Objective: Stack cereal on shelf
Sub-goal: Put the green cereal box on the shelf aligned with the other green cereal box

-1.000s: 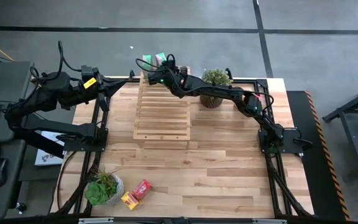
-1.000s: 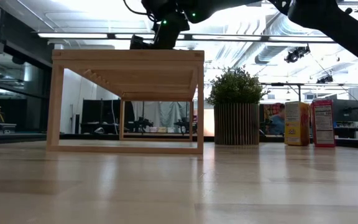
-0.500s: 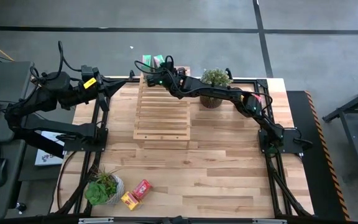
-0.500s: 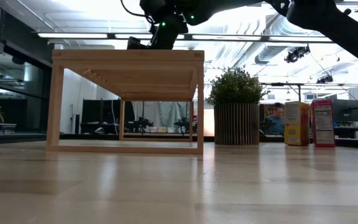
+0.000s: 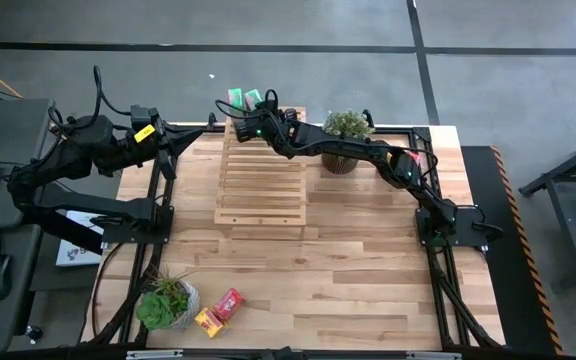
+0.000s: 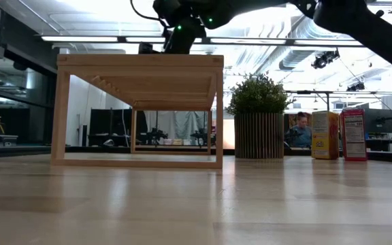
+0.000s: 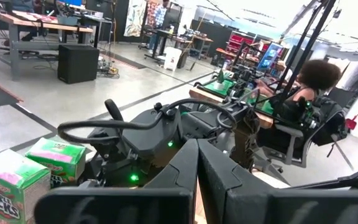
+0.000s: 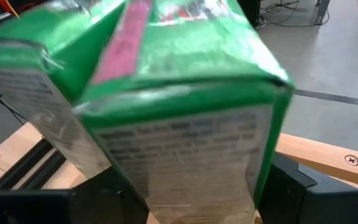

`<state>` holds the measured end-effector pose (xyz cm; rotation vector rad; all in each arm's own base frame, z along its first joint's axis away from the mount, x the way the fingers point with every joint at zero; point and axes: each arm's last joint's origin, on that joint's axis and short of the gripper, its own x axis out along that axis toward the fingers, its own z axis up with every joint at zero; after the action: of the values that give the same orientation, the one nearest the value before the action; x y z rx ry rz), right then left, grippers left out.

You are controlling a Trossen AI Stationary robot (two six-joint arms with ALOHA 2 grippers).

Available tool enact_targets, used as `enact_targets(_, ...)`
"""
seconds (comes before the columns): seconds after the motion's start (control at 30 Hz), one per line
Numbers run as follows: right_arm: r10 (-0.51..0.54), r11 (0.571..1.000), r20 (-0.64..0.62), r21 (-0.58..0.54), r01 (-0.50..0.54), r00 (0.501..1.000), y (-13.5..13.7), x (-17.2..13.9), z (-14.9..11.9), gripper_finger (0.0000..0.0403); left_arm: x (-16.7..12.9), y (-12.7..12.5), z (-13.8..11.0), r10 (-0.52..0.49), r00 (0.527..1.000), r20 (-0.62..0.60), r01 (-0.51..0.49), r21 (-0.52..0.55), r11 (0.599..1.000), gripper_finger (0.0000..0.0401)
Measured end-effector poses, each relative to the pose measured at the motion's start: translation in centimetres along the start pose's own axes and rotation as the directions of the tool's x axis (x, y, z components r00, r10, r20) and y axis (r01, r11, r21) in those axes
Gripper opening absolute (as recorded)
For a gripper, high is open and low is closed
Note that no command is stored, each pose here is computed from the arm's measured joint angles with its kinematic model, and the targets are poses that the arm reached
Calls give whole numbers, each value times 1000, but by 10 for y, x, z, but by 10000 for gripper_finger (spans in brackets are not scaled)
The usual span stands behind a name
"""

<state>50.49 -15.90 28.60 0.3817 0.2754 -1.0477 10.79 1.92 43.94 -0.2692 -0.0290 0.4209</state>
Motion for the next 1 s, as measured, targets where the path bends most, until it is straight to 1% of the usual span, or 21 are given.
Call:
enact_targets(0.2, -1, 1000, -1, -1, 1, 1000, 0, 0, 0, 244, 0, 0, 0, 0, 1000, 0, 0, 0, 1000, 0)
enact_targets(0.5, 16, 999, -16, -37, -16, 1000, 1, -1, -2, 245, 0, 0, 0, 0, 1000, -1, 0, 0, 1000, 0)
enact_targets(0.83, 15, 998, -51, -63, -18, 999, 0, -16, 19, 245, 0, 0, 0, 0, 1000, -1, 0, 0, 1000, 0)
enact_targets(1.0, 33, 996, -95, -83, -41, 995, 0, -20, 18, 245, 0, 0, 0, 0, 1000, 0, 0, 0, 1000, 0)
